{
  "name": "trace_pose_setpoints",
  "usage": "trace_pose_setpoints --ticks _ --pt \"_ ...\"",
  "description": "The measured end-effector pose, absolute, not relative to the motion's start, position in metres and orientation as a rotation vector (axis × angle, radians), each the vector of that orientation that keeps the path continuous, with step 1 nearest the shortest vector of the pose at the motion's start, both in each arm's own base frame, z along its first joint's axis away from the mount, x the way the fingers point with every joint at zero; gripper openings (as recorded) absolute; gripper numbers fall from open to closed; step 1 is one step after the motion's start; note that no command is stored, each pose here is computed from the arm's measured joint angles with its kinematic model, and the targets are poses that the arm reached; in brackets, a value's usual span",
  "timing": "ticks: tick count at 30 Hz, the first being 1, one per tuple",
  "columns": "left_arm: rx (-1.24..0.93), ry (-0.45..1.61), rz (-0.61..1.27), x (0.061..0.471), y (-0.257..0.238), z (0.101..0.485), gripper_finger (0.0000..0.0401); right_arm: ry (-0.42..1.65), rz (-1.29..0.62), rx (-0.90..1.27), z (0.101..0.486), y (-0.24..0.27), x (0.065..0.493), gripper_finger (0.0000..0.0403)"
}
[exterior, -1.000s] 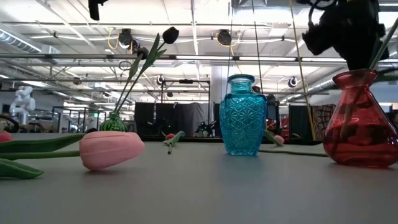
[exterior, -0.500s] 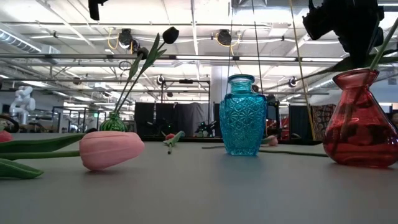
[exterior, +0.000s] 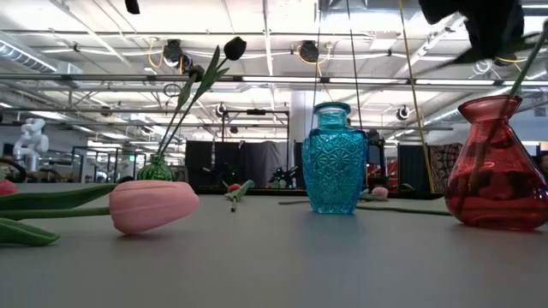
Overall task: Sort flowers into vase by color
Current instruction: Put the black tulip into the green vase
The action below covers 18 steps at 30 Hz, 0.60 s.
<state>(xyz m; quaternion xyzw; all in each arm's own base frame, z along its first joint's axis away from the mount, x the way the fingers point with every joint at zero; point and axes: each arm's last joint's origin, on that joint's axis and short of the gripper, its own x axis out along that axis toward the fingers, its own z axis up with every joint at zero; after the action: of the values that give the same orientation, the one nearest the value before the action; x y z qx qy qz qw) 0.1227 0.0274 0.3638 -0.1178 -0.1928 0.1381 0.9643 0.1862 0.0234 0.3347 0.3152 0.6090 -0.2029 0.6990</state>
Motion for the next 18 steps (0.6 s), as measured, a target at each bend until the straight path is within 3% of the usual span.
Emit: trace_pose_setpoints --ticks 9,18 --pt "-0.125 -0.495 0.289 0.115 0.026 0.385 0.0135 1.178 -0.409 0.808 0.383 0.023 0.185 0.0002" --pt "0.098 -0.505 0.319 0.107 0.024 0.452 0.0135 1.006 -0.349 0.9 0.417 0.023 0.185 0.0002"
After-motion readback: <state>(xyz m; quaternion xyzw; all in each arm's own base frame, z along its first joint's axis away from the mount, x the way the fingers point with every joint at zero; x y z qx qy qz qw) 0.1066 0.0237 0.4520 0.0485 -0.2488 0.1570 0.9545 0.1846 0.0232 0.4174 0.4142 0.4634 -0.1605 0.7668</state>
